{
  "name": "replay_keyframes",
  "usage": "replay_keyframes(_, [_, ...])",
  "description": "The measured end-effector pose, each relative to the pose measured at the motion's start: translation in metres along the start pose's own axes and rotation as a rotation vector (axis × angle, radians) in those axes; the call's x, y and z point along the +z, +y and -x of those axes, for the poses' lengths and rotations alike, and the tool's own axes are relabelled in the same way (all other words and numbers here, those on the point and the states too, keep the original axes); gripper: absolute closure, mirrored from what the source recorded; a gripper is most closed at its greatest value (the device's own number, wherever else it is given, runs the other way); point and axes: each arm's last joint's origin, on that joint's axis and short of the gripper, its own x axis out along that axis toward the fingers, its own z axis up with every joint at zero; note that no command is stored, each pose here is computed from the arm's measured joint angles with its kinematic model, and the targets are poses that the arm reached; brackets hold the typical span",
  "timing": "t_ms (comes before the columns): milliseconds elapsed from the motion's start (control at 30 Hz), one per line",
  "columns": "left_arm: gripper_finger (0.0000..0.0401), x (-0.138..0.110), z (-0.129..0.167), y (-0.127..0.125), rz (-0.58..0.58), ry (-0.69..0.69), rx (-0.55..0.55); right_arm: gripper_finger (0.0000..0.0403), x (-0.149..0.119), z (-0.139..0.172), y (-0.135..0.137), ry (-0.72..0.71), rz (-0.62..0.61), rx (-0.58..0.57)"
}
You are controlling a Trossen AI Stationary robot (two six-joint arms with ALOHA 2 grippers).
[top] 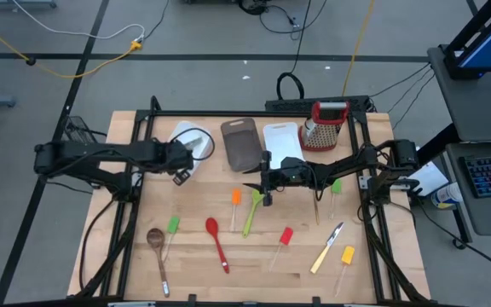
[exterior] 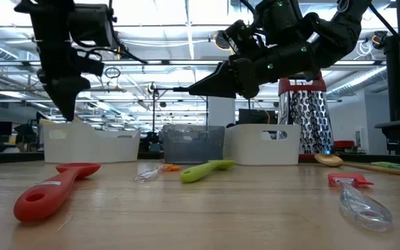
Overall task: Pick & Place Kitchen Items
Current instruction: Put the left yellow knife into the left white bin, then put the yellow knife into the left white bin
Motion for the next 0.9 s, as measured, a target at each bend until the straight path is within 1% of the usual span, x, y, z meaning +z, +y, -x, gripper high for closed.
replay_keyframes(300, [0.0319,0.009,-0.014,0.009,-0.062,0.060,0.034,0.0242,0.000,0.000,0.000,0.001,0.000,0.000])
replay_keyframes(400, [0.0315,0.010,-0.016,0.012,-0.053,0.072,0.029,0.0241,0.000,0.000,0.000,0.000,0.000,0.001])
replay_keyframes(733, [0.0265,0.011,-0.017,0.014,-0.053,0.077,0.022,0.0241,0.000,0.000,0.000,-0.001,0.000,0.000])
replay_keyframes(900, [0.0257,0.011,-0.017,0.014,-0.048,0.075,0.027,0.0237,0.001,0.000,0.000,-0.006,-0.009,-0.002])
